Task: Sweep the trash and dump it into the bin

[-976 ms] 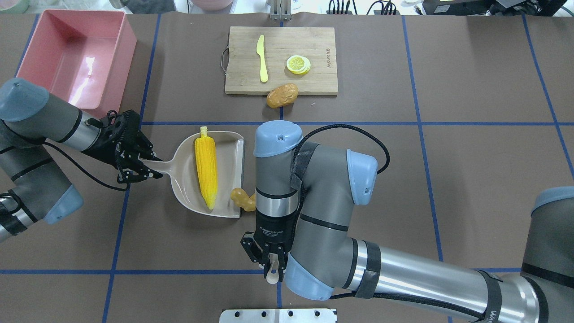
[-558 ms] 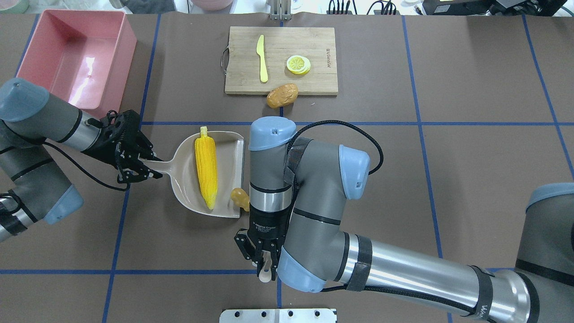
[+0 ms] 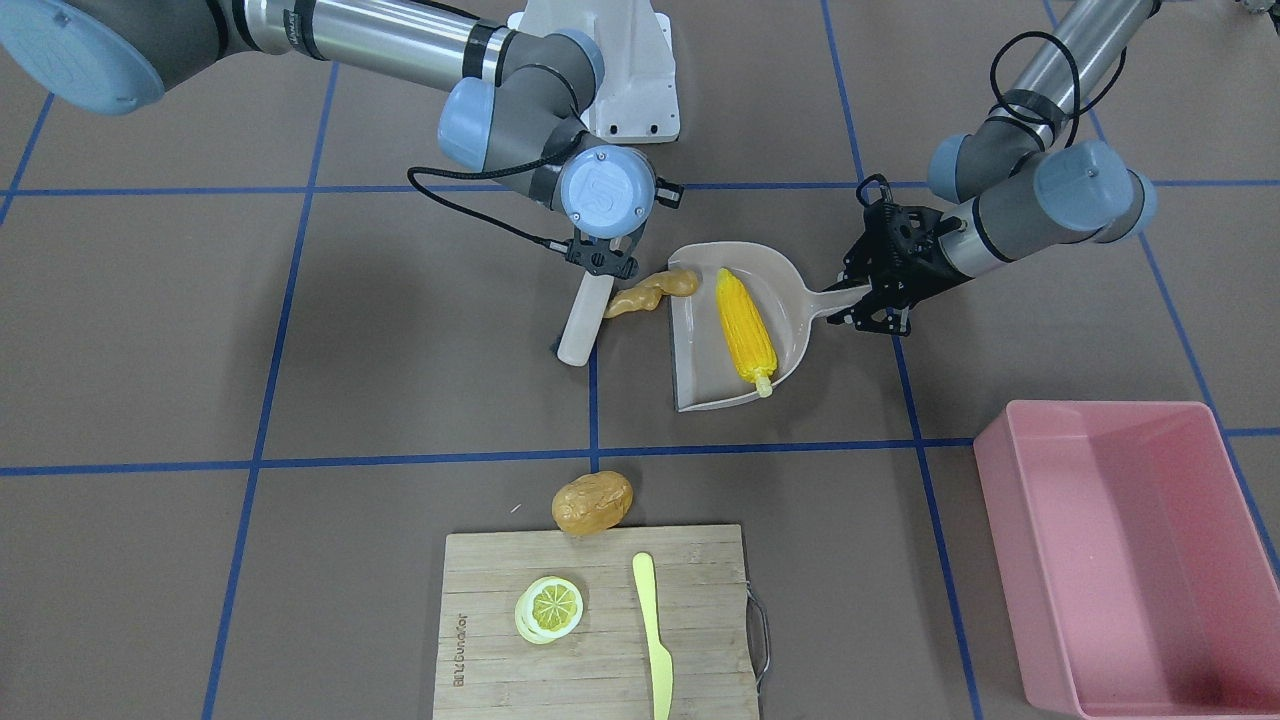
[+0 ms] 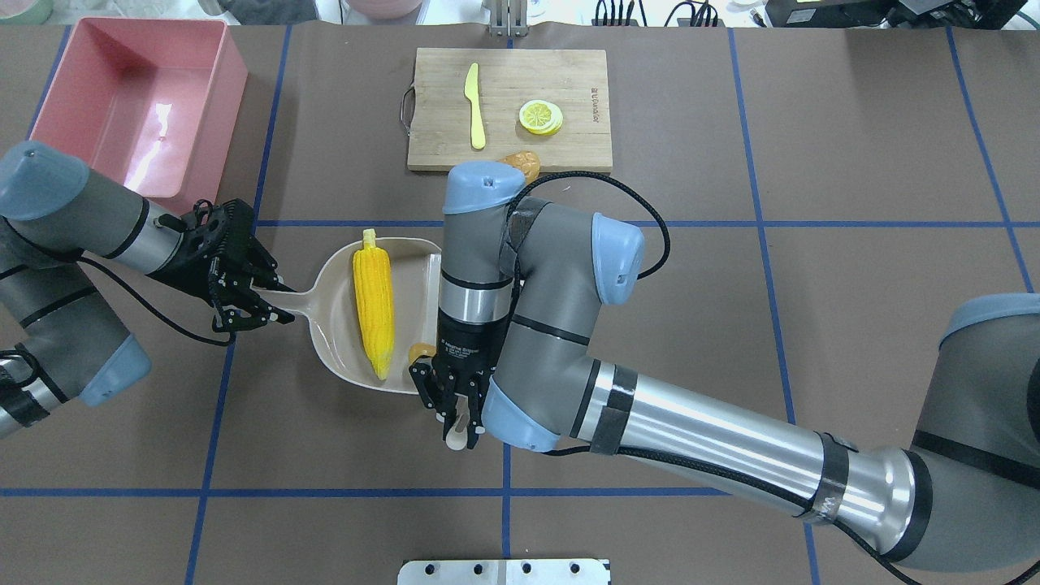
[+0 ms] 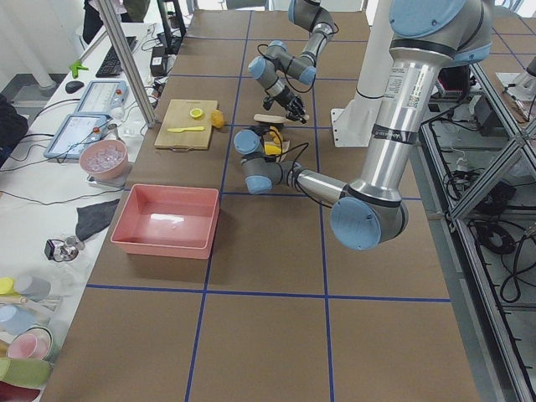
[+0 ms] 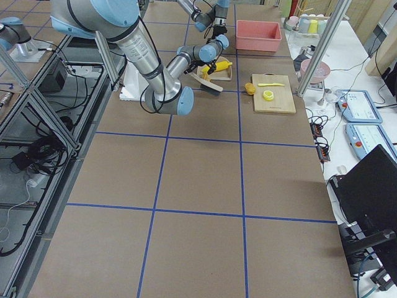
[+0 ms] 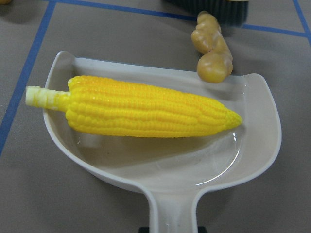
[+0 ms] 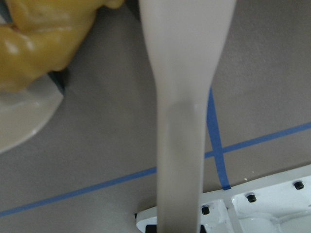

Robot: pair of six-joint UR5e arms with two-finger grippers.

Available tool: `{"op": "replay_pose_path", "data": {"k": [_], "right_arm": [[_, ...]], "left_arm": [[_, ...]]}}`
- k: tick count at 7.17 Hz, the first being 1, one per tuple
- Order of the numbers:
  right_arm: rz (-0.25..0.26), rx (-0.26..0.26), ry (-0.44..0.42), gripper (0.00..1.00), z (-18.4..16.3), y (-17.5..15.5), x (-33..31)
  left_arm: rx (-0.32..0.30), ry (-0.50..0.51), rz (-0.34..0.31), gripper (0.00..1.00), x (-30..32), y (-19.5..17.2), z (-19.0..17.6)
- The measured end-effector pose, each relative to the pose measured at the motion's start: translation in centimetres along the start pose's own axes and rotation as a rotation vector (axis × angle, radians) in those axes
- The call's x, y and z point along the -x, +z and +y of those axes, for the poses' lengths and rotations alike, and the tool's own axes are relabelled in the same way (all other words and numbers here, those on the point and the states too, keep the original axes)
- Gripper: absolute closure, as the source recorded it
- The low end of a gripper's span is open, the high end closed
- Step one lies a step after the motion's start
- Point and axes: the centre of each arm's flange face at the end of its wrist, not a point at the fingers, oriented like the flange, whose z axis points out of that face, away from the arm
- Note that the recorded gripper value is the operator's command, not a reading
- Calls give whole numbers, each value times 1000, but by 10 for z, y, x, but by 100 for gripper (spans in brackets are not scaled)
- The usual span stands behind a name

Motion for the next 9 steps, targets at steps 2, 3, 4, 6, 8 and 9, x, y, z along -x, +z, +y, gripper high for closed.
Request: {"op": "replay_pose_path", "data": {"k": [2, 3, 4, 6, 8, 9], "right_arm": [[-32, 12, 19, 100, -19, -24, 21], [-48, 22, 21, 100, -20, -36, 30], [-59, 26, 16, 100, -17, -45, 39], [-71, 32, -11, 100, -4, -50, 56], [-95, 32, -31, 100, 2, -52, 80], [-111, 31, -34, 100, 3, -55, 89]], "left_arm": [[-1, 1, 1, 100, 0, 0, -1], [-2, 2, 1, 100, 0, -1, -1], [-2, 2, 1, 100, -1, -1, -1], [-2, 2, 1, 100, -1, -1, -1], [-2, 2, 0, 100, 0, -1, -1], [-1, 1, 0, 100, 0, 0, -1]]}}
